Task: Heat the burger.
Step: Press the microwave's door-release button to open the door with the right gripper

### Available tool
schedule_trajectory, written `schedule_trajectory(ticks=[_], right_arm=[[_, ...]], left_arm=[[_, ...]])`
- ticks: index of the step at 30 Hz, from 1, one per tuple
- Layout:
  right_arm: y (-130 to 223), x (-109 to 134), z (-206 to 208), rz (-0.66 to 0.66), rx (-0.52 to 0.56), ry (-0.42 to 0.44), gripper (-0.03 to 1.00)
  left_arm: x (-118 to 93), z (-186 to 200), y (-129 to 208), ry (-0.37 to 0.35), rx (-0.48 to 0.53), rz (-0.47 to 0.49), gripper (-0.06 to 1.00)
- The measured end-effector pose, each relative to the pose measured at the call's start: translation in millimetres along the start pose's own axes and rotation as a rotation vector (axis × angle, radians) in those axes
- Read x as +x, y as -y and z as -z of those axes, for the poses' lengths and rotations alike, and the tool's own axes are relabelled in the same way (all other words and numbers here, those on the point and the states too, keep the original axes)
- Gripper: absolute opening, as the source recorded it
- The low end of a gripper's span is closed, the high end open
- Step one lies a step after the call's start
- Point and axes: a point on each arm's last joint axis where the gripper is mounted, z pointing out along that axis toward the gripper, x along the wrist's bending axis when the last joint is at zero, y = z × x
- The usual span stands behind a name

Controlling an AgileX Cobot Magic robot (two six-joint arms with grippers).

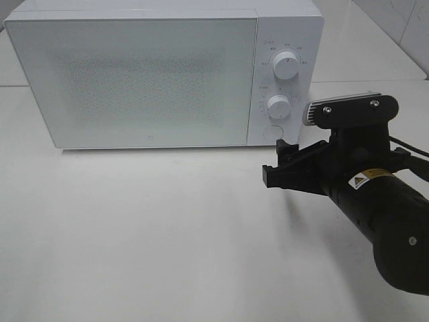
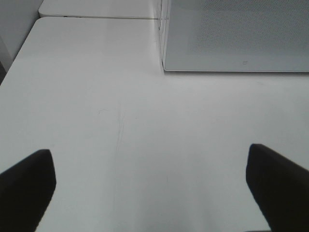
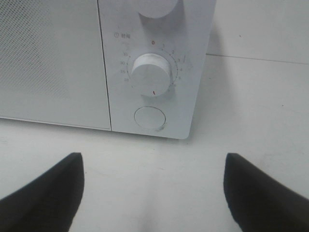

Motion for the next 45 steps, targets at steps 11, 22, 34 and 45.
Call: schedule_trajectory(ticks=[11,22,34,45], right_arm=[[-1.8,2.5,-0.7,-0.031,-0.003,-0.005,0.75],[-1.9,2.7,-0.8,-0.358,-0.002,-0.006,0.56],[1.2,3.5,-0.7,-0.916,0.036,0.001,0.18],[6.7,5.4,-0.4,-1.422,0.102,0.037,0.01]], left_arm=[[0.0,0.0,0.0,0.0,0.0,0.0,0.99],[0.0,0.0,0.0,0.0,0.0,0.0,0.99],[0.0,0.0,0.0,0.0,0.0,0.0,0.99],[0.0,0.0,0.0,0.0,0.0,0.0,0.99]])
